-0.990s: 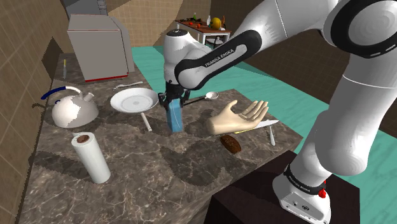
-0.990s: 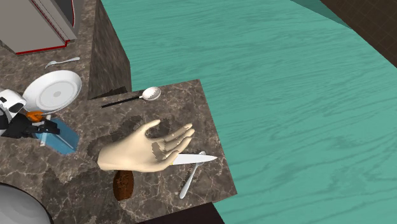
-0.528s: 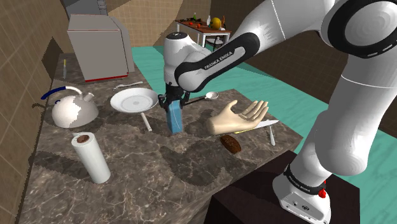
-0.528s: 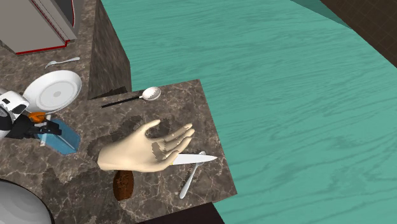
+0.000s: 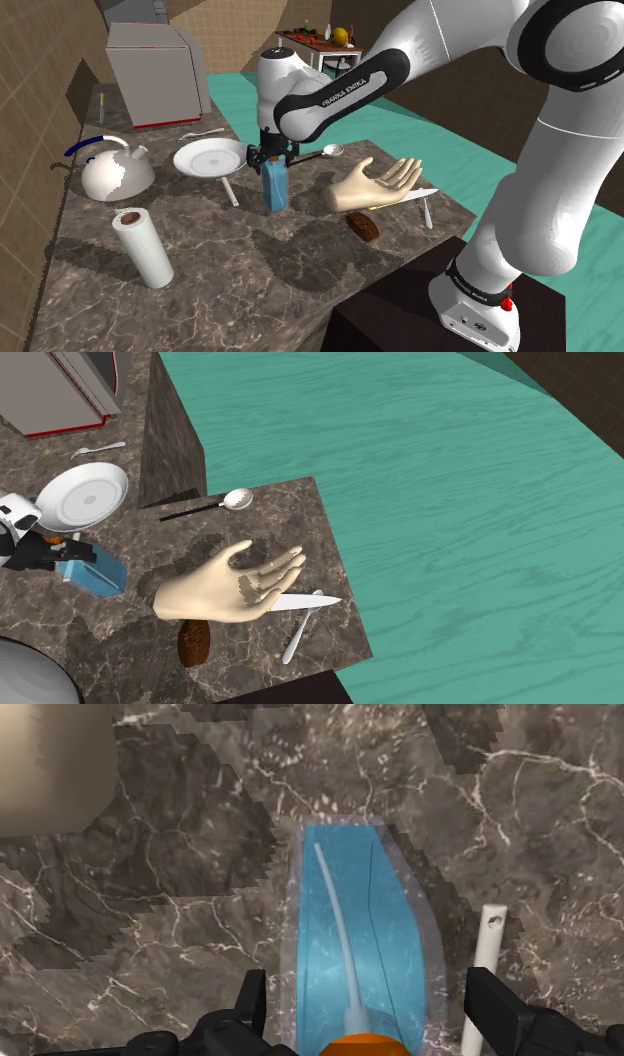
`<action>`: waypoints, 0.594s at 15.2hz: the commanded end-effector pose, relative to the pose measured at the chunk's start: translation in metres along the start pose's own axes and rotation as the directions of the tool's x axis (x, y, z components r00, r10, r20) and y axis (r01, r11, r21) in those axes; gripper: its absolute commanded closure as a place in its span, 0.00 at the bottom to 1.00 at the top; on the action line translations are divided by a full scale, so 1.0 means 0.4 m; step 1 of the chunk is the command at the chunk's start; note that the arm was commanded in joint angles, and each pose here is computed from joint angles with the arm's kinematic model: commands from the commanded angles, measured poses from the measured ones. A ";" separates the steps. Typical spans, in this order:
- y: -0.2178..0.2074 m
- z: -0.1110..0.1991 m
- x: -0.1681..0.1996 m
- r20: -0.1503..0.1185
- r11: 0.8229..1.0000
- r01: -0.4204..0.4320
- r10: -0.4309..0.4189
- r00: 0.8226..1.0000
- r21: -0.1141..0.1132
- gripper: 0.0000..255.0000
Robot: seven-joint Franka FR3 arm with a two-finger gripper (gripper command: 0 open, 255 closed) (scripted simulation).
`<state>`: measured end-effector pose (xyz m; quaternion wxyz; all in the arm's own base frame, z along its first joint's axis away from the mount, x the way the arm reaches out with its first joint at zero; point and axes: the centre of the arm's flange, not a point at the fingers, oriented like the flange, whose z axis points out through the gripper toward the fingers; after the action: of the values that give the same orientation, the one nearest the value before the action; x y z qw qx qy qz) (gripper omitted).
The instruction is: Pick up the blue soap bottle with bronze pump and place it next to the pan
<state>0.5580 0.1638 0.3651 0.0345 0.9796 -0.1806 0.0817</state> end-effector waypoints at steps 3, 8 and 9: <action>0.003 -0.110 -0.001 0.000 1.000 0.000 0.000 1.000 0.000 0.00; 0.003 -0.110 -0.001 0.000 1.000 0.000 0.000 1.000 0.000 0.00; 0.003 -0.110 -0.001 0.000 1.000 0.000 0.000 1.000 0.000 0.00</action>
<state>0.5509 0.1670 0.4082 0.0345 0.9796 -0.1805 0.0817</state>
